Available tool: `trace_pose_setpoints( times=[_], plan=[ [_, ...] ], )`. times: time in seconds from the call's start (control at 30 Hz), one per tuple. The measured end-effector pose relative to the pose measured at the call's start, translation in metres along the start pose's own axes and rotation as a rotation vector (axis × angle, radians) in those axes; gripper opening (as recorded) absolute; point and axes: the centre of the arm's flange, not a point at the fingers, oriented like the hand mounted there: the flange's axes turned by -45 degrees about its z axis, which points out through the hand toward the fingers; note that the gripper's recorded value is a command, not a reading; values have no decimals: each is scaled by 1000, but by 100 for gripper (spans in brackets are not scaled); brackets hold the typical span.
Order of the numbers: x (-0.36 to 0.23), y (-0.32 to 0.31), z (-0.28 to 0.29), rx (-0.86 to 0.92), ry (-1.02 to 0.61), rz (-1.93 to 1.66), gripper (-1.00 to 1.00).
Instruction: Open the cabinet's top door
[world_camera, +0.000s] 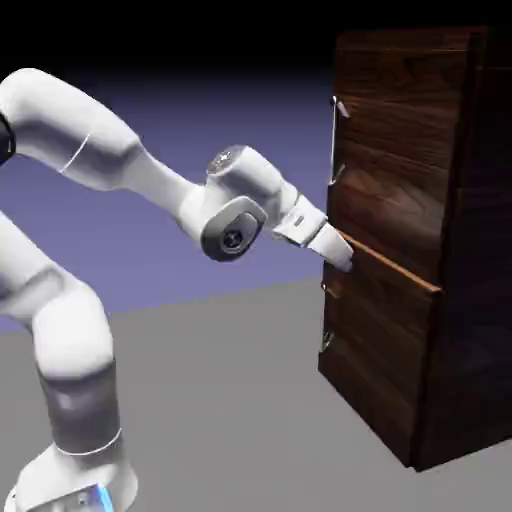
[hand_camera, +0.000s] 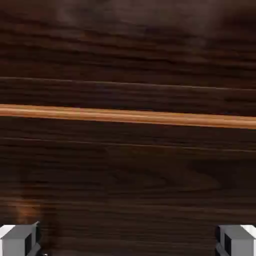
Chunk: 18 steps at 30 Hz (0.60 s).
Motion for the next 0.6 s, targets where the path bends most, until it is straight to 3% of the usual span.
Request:
trace_pose_setpoints(
  times=[0.6],
  plan=[
    [59, -3, -93, 170, 268, 1173, 0]
  ],
)
